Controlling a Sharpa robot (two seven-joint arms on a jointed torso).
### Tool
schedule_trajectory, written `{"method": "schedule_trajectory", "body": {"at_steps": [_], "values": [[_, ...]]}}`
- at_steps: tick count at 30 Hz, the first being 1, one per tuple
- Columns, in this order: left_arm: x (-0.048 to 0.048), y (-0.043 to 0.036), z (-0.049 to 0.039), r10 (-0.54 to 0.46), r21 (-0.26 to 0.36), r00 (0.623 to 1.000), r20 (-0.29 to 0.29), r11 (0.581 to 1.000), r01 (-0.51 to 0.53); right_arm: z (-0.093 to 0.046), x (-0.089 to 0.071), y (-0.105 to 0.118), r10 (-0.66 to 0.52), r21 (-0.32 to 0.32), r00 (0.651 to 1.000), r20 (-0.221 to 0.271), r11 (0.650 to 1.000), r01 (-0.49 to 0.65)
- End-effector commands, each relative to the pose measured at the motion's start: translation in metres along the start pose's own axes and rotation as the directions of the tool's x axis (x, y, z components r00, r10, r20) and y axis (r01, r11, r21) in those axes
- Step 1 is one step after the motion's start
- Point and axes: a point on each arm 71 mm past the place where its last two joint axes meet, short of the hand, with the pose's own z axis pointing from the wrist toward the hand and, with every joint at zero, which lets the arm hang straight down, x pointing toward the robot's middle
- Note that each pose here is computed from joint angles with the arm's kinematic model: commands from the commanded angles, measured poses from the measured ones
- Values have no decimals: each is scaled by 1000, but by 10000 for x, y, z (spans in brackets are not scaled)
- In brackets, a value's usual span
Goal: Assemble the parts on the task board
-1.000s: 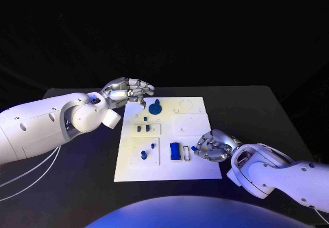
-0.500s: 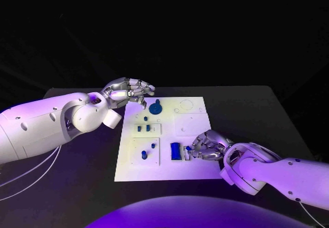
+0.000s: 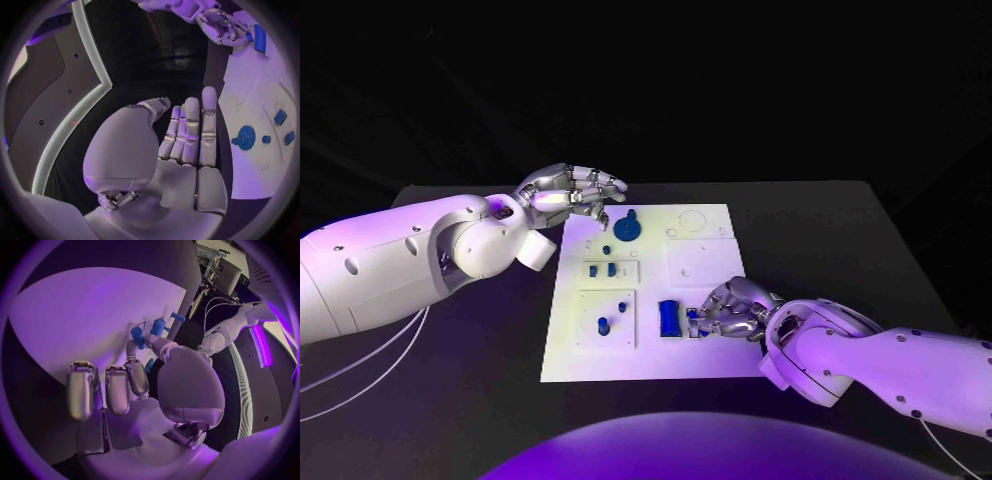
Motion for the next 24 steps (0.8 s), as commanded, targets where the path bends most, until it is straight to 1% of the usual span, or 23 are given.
{"method": "schedule_trajectory", "body": {"at_steps": [1,7,14,24], "values": [[30,-3,7,-2,2,1000,-26,1000,2,0,47,-17,-14,19,999,-39,1000,15],[29,-2,6,-1,1,1000,-26,1000,1,7,45,-20,-19,23,999,-37,1000,20],[29,1,7,0,-3,1000,-27,1000,0,10,71,35,-12,4,999,-32,1000,12],[9,4,-5,9,-5,1000,-25,1000,-9,-23,63,33,38,11,999,-23,999,-37]]}}
